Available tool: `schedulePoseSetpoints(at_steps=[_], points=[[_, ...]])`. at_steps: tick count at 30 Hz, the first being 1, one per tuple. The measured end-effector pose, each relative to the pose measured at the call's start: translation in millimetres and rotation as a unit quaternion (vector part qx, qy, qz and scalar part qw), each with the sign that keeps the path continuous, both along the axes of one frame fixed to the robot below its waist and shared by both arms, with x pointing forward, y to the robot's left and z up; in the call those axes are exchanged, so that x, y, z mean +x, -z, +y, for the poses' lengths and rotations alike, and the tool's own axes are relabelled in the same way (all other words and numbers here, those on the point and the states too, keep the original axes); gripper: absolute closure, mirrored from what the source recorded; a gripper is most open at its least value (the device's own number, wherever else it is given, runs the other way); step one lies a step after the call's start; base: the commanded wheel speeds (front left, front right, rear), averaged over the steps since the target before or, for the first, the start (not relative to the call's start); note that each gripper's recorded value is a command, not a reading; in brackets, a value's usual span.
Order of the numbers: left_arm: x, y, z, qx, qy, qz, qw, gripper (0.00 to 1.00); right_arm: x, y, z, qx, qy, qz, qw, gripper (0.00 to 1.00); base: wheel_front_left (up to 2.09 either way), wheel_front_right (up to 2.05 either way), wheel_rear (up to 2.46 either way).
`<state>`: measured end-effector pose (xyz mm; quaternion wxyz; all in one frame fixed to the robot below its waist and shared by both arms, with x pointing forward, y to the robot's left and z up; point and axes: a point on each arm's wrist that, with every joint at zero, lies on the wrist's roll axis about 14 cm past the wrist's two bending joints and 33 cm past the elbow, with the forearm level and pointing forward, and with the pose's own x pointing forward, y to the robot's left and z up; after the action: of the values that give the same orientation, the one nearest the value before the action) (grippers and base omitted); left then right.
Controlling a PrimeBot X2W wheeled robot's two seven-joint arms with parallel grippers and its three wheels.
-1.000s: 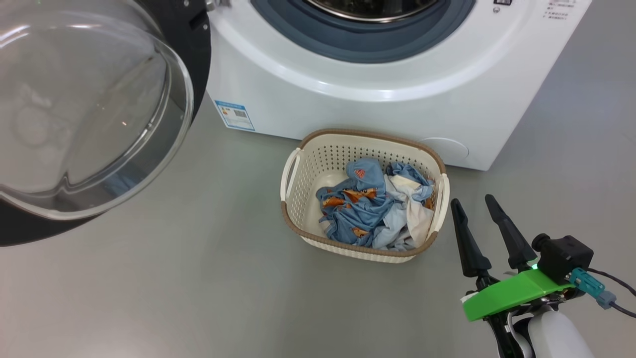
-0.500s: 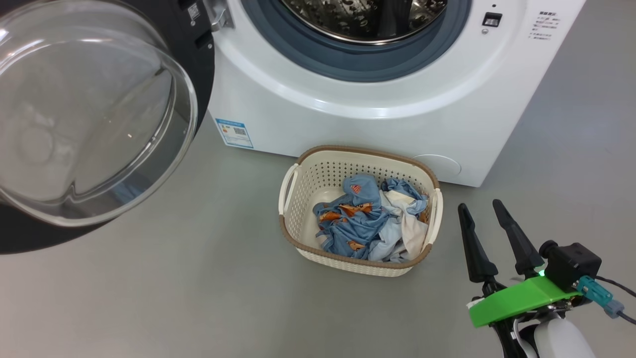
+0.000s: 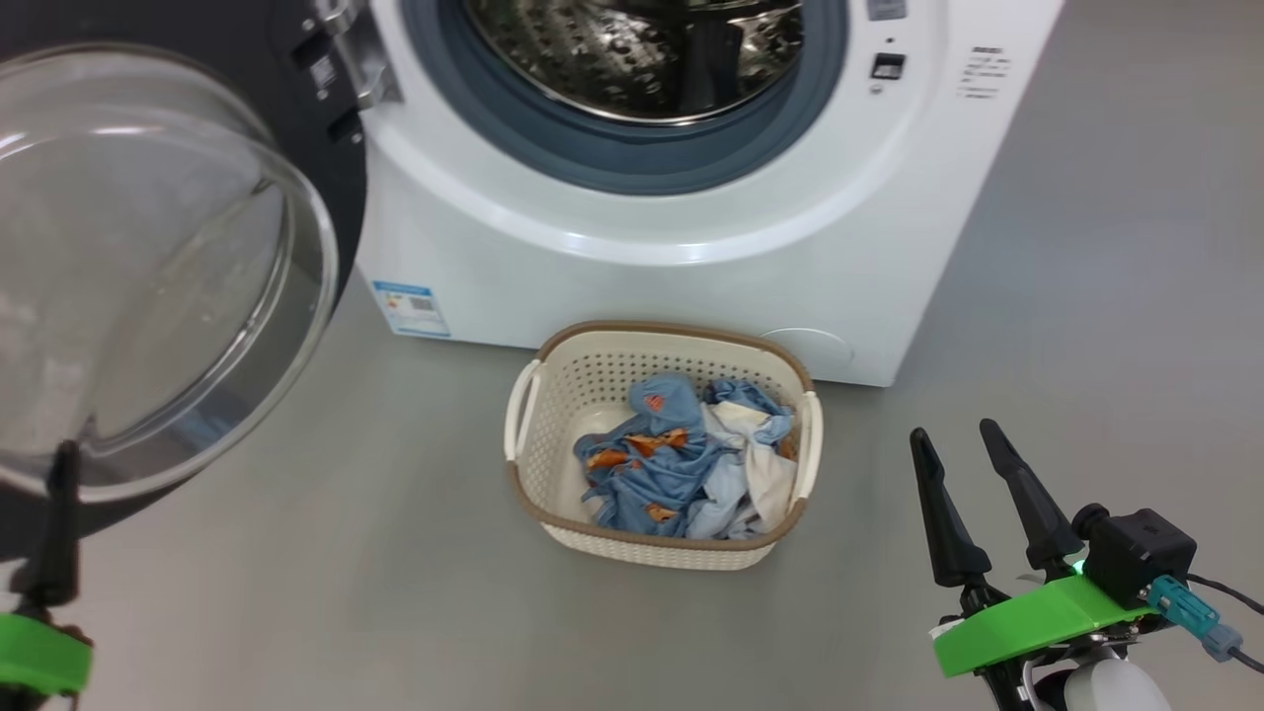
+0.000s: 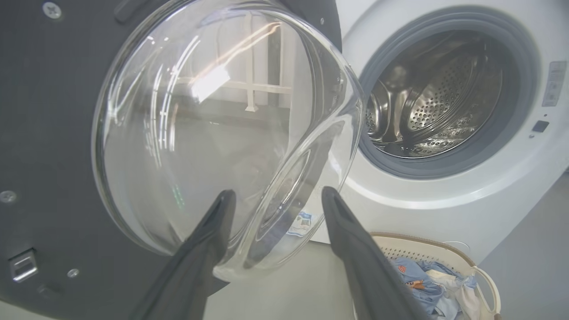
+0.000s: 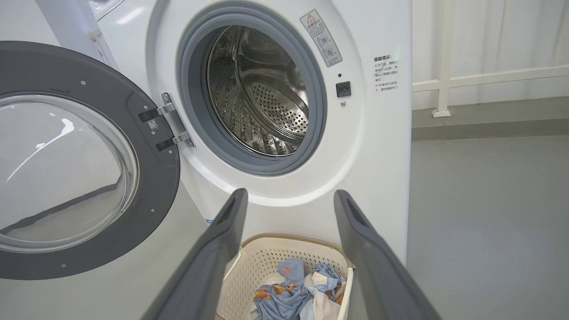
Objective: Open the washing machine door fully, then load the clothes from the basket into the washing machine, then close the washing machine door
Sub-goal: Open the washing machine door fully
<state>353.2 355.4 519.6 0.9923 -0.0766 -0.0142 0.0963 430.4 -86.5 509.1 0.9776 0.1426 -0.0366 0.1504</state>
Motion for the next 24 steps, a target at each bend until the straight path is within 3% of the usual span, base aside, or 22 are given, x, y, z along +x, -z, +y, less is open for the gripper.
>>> schedulePoseSetpoints(at_steps=[24], points=[[24, 8, -106, -0.034, 0.101, -0.031, 0.994, 0.0, -39, -21, -63, -0.032, 0.083, -0.028, 0.996, 0.0, 0.0, 0.0, 0.0]])
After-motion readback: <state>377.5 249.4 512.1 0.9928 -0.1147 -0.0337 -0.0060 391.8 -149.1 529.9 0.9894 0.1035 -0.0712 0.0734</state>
